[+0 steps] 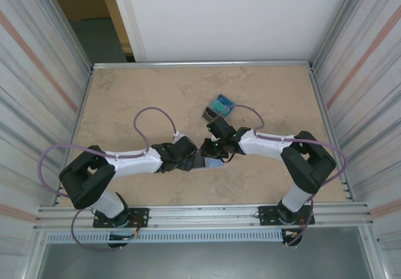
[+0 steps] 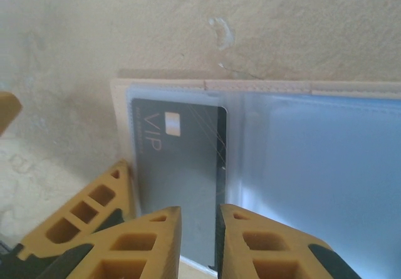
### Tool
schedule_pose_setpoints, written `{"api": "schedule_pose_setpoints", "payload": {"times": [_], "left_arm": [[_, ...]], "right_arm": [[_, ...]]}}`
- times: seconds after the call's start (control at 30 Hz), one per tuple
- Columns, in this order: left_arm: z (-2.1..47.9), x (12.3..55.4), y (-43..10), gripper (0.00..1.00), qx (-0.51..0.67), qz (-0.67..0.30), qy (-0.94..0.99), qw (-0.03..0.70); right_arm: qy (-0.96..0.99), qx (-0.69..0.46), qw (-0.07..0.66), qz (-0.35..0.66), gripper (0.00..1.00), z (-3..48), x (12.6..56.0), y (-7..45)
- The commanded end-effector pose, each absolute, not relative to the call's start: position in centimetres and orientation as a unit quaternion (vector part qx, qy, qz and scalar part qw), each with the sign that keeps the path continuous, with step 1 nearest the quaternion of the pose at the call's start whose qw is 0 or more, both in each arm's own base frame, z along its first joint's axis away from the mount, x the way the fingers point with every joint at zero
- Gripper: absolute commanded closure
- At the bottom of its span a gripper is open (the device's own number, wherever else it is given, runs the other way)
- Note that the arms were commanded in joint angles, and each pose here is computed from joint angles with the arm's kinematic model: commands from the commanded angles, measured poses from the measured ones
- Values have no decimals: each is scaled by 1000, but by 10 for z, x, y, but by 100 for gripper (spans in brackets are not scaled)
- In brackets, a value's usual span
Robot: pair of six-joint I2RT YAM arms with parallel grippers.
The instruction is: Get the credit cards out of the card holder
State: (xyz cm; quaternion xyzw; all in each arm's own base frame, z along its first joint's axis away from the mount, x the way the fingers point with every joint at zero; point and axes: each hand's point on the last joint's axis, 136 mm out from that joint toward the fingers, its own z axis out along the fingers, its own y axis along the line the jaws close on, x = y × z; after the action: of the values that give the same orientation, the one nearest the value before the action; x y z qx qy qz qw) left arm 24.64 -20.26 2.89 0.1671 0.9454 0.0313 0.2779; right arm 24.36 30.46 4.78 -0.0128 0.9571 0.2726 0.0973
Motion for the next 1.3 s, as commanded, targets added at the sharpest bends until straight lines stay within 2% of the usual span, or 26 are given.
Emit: {"api": "schedule_pose_setpoints", "payload": {"times": [0.0, 0.8, 1.27], "left_arm": [[30, 247, -206, 1, 173, 39, 945, 276], [26, 244, -201, 1, 174, 52, 948, 263], [26, 244, -200, 1, 173, 57, 948, 261]], "right_arm": [[954, -1, 80, 287, 78, 41, 241, 307], [958, 17, 55, 283, 81, 15, 236, 300], [922, 23, 51, 383, 85, 34, 238, 316]]}}
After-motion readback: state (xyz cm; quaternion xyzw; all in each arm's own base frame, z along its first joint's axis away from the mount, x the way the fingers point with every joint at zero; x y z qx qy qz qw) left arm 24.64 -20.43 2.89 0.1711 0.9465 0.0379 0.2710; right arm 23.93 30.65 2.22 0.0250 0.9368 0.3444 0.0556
